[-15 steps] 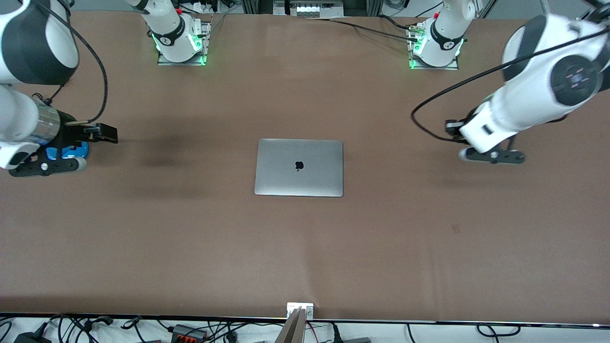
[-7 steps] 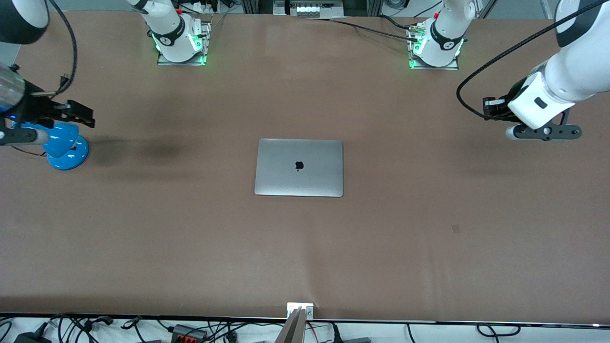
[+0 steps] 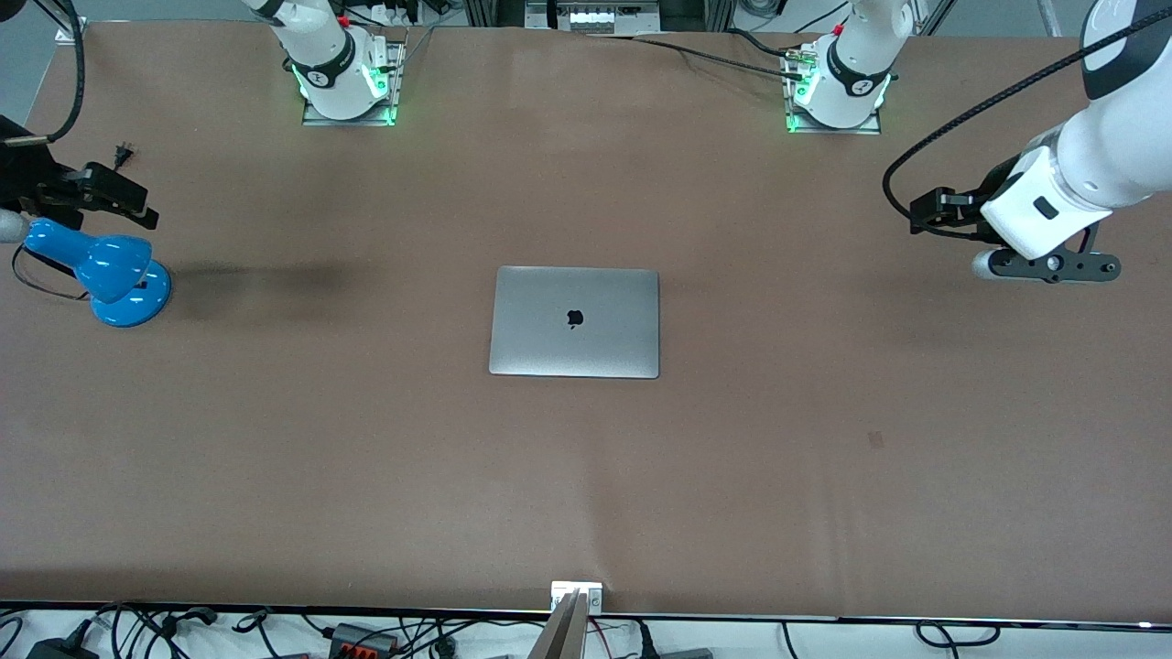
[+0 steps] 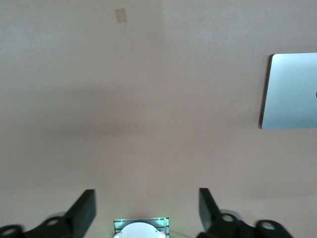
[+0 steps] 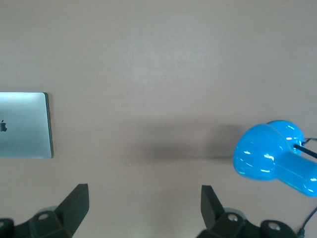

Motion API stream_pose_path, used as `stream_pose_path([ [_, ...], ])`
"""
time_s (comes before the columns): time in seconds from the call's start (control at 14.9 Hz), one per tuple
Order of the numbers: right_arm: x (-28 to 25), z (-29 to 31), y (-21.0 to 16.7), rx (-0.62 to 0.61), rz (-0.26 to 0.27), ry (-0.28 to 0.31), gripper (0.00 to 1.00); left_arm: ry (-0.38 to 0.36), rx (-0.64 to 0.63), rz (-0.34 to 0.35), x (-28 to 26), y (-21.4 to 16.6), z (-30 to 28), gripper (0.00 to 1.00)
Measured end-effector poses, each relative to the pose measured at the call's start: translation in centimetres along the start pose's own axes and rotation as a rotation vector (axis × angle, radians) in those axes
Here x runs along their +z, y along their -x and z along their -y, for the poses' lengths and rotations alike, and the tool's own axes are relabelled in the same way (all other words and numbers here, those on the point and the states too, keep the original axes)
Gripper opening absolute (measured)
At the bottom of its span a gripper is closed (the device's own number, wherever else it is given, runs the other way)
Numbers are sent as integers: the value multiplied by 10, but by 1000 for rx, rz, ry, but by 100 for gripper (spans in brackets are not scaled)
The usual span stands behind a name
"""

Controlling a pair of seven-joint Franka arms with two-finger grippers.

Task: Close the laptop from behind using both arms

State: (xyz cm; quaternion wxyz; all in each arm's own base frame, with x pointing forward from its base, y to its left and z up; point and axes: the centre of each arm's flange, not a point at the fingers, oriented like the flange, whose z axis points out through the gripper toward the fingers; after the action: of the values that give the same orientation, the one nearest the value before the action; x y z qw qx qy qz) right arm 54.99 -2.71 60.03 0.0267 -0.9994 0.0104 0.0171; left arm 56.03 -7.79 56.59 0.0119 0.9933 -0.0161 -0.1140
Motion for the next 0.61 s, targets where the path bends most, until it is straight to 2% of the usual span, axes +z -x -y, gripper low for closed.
stream_pose_path([
  [0.07,0,-1,0,-1,2,14,100,0,-1,-2,-2,0,0,100],
  [0.27,1,6,1,-24,10,63,100,1,-28,-6,-4,0,8,100],
  [0.47,3,8,4,-29,38,66,100,-10,-38,-10,-5,0,5,100],
  [0.61,6,8,3,-28,45,66,100,-43,-50,-22,-8,1,3,100],
])
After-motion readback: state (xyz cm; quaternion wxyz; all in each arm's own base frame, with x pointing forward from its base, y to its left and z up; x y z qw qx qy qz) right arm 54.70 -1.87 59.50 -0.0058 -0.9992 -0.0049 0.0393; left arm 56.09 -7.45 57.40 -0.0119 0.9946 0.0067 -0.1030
